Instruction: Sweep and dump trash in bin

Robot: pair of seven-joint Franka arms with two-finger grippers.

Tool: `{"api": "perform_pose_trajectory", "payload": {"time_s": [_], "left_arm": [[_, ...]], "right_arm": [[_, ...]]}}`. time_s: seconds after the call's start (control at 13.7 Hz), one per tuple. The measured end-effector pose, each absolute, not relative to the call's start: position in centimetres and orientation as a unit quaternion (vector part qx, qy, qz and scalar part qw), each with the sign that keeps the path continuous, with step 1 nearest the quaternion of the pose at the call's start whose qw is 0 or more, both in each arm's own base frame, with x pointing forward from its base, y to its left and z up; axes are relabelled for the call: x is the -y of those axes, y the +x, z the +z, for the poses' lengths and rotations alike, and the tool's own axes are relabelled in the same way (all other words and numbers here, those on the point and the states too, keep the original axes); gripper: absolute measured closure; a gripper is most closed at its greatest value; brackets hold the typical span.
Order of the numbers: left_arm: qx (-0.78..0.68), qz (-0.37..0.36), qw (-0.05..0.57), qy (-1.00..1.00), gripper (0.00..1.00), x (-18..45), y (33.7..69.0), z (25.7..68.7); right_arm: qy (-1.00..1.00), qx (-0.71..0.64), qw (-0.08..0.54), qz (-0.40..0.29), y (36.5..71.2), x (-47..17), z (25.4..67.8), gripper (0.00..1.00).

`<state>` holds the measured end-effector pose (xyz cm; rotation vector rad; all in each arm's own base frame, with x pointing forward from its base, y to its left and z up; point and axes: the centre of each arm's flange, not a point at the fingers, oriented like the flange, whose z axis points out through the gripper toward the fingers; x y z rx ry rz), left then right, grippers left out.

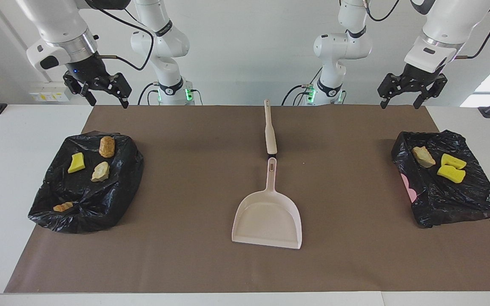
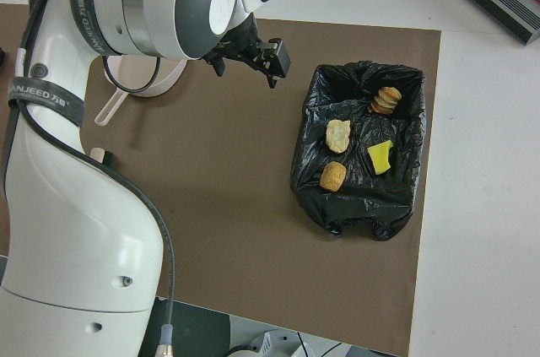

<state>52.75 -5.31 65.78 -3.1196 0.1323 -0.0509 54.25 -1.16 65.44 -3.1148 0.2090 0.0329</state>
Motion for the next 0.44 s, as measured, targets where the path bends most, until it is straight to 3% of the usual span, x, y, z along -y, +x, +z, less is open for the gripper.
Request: {"api": "perform_pose_trajectory", "payload": {"time_s": [0.44], "left_arm": [[-0.038,-0.016,0.008,-0.999,0.0,4.88,52.78,65.74]], "right_arm": [[-0.998,-0.067,0.01,0.011,54.25,1.17,65.44,0.0]]}}
